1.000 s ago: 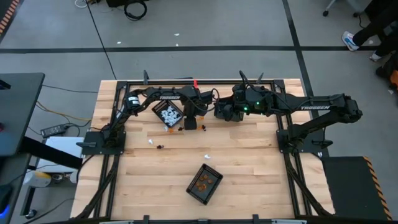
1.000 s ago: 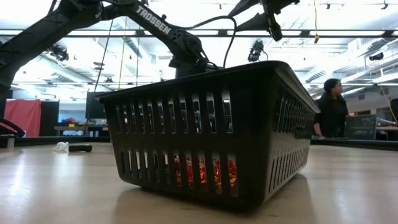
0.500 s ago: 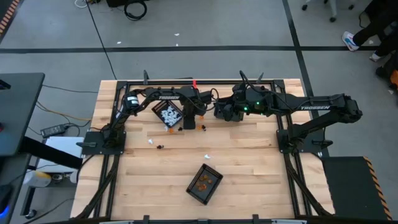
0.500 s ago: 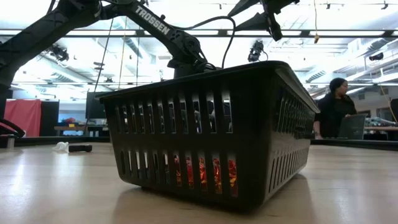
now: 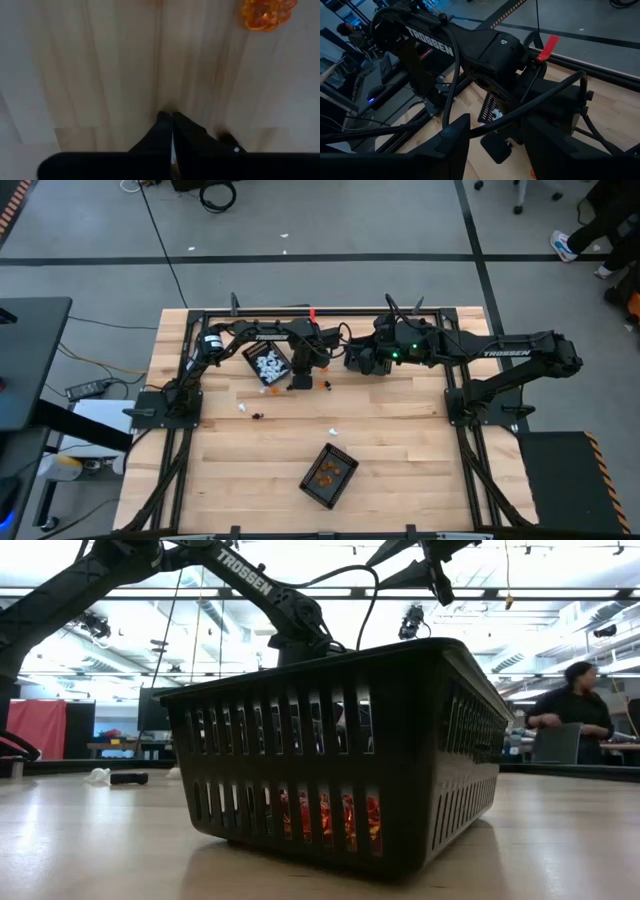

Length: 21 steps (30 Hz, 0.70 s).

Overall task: Sort Halloween decoration
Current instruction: Put the white ghost toy into the top left black basket

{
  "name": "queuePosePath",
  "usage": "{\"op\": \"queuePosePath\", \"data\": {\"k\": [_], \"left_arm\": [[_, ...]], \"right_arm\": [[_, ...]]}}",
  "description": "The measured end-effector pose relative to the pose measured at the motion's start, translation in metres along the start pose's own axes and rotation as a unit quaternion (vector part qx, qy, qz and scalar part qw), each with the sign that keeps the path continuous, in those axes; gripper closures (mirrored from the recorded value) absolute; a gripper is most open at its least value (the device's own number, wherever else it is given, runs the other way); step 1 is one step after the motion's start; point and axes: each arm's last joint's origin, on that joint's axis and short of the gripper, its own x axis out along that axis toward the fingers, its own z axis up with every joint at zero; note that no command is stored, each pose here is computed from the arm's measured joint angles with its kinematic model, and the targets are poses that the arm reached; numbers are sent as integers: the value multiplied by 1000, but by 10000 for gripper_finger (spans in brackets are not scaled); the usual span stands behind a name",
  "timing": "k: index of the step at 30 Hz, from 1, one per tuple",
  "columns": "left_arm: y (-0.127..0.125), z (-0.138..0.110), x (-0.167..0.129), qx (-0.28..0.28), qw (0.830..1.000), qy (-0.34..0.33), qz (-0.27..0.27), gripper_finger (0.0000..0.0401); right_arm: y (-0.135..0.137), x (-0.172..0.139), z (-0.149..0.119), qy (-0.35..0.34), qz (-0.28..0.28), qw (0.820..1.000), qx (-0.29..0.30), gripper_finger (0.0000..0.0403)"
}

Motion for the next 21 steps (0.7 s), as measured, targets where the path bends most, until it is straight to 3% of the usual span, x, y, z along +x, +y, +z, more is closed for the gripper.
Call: {"op": "queuePosePath", "data": {"k": [11, 21], "left_arm": [[3, 5, -10, -14, 999, -18, -24, 399], [-3, -3, -14, -45, 994, 1, -101, 400]], "right_arm": [[0, 0, 0, 0, 0, 1000, 0, 220], [0, -3, 1, -4, 3, 1000, -2, 220]]}}
